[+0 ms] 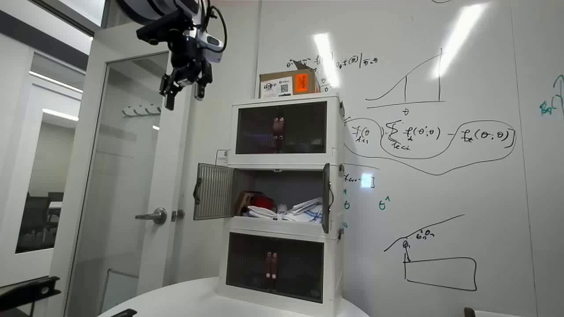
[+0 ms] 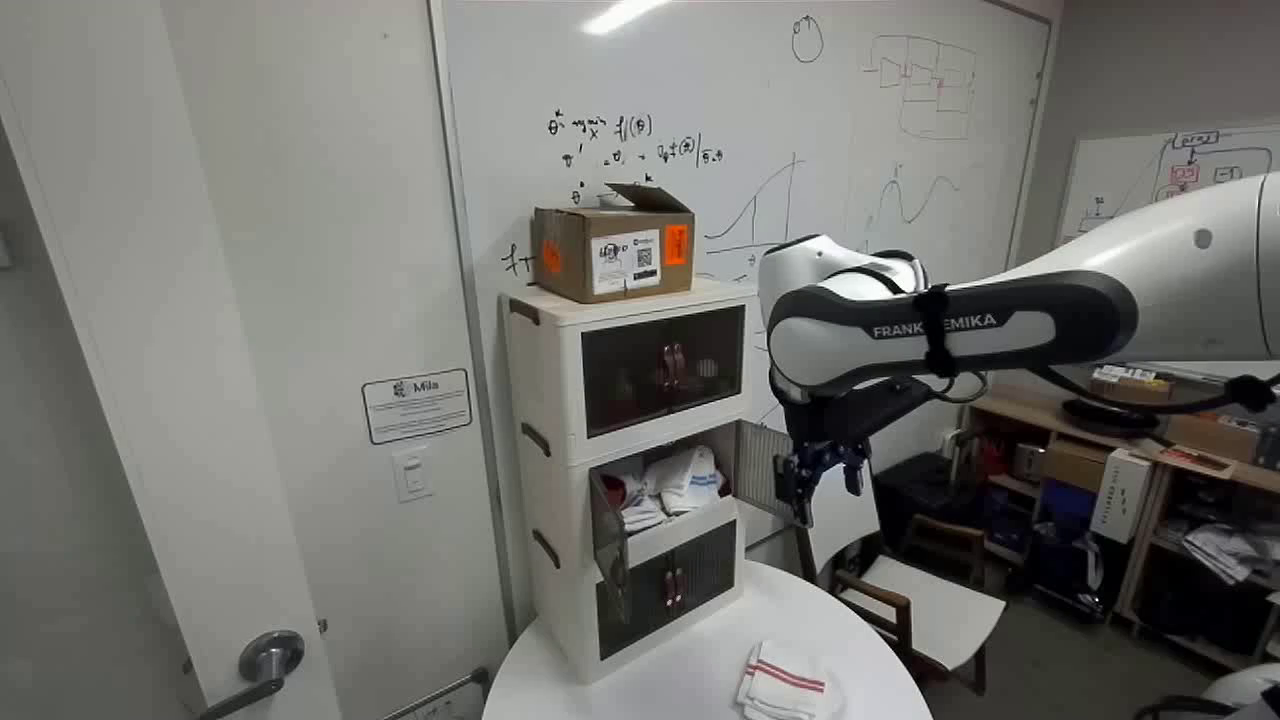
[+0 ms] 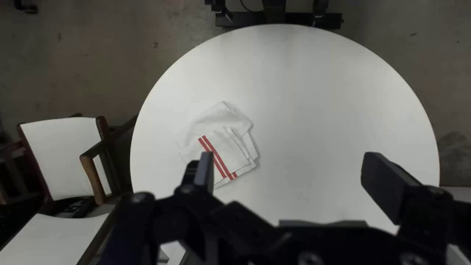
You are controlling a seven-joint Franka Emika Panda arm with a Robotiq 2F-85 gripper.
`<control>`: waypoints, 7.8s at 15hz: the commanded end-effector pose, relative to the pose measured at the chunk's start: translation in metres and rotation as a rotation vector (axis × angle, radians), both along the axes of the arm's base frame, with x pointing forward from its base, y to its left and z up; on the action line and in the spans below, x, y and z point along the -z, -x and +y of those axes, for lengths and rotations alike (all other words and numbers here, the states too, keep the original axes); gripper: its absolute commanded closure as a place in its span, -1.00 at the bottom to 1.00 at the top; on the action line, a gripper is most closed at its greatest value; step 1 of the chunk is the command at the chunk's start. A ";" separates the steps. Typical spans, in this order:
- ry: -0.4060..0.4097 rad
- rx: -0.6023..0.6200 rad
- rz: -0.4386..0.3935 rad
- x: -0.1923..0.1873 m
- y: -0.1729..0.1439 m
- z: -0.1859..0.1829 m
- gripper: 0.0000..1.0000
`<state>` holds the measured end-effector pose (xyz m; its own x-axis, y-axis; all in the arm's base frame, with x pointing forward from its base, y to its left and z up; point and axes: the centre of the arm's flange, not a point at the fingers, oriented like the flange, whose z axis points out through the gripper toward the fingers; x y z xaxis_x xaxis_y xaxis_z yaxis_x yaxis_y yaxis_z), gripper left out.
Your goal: Pick up the white tea towel with a red line from the table and put it in the middle open cabinet
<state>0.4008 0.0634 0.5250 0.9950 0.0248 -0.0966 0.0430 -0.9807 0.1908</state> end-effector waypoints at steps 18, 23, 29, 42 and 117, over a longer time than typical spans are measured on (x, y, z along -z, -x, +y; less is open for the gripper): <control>-0.126 0.234 -0.208 0.318 0.024 -0.156 -1.00; -0.163 0.349 -0.305 0.383 0.018 -0.198 -1.00; -0.231 0.455 -0.277 0.456 -0.014 -0.205 -1.00; -0.176 0.458 -0.214 0.515 -0.144 -0.211 -1.00; -0.403 0.323 -0.799 0.209 -0.253 -0.151 0.96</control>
<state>0.6622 -0.0890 0.3193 0.7521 -0.3773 0.5404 -0.2151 -0.9155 -0.3399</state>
